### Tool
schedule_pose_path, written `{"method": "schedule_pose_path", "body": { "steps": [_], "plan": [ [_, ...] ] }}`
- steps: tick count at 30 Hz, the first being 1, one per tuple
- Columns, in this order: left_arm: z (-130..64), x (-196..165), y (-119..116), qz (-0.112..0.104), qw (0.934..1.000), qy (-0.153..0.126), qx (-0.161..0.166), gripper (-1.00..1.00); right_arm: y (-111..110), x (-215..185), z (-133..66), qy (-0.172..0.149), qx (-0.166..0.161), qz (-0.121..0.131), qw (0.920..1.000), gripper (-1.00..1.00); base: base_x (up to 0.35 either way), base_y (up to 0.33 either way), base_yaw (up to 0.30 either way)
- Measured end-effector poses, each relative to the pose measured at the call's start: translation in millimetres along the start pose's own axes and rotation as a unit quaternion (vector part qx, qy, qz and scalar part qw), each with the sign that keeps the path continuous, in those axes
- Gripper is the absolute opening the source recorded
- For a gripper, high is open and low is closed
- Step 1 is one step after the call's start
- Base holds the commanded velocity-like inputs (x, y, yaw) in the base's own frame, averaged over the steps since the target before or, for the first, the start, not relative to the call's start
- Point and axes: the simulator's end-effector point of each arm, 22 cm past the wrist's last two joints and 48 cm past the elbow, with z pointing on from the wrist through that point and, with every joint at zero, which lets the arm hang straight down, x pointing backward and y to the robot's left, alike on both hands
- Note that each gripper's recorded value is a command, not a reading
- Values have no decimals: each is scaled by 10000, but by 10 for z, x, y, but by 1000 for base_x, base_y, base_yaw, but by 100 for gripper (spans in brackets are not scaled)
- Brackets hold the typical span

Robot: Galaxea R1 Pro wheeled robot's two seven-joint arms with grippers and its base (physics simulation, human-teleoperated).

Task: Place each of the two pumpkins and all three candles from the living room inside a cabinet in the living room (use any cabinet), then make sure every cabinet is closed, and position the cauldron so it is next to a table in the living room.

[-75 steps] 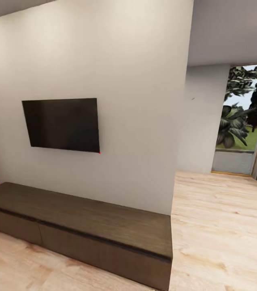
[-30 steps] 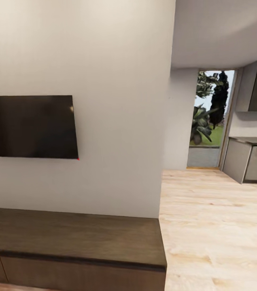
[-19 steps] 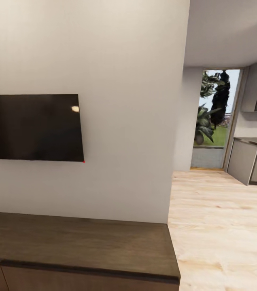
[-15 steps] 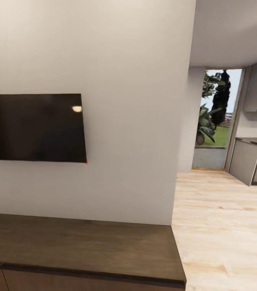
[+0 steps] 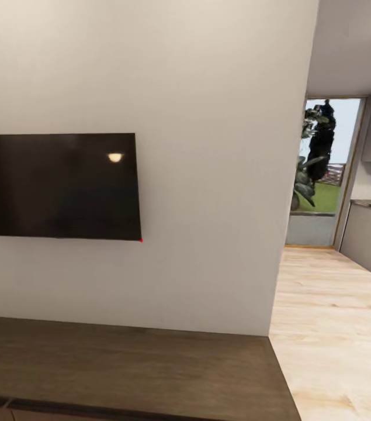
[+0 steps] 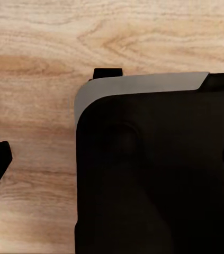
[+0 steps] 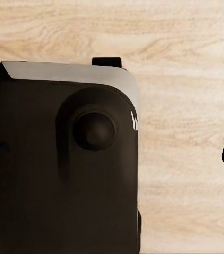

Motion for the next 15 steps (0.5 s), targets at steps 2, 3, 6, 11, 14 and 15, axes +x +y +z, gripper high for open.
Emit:
{"method": "schedule_pose_path", "body": {
  "steps": [2,3,6,11,14,15],
  "plan": [
    [0,2,0,0,10000,2,0,100,0,0,0,0,0,0,10000,100,82,312,0],
    [0,1,0,0,10000,1,0,100,0,1,0,1,0,0,10000,100,43,314,-26],
    [1,1,0,1,10000,2,0,100,0,2,1,2,0,0,10000,100,23,295,-124],
    [1,1,-1,1,10000,2,0,100,-5,-2,1,0,3,1,10000,100,6,141,-235],
    [1,2,-1,1,10000,3,1,100,-5,1,1,1,3,1,10000,100,1,35,-260],
    [1,1,-1,1,10000,2,1,100,-4,1,1,2,2,0,10000,100,1,31,-214]
  ]
}}
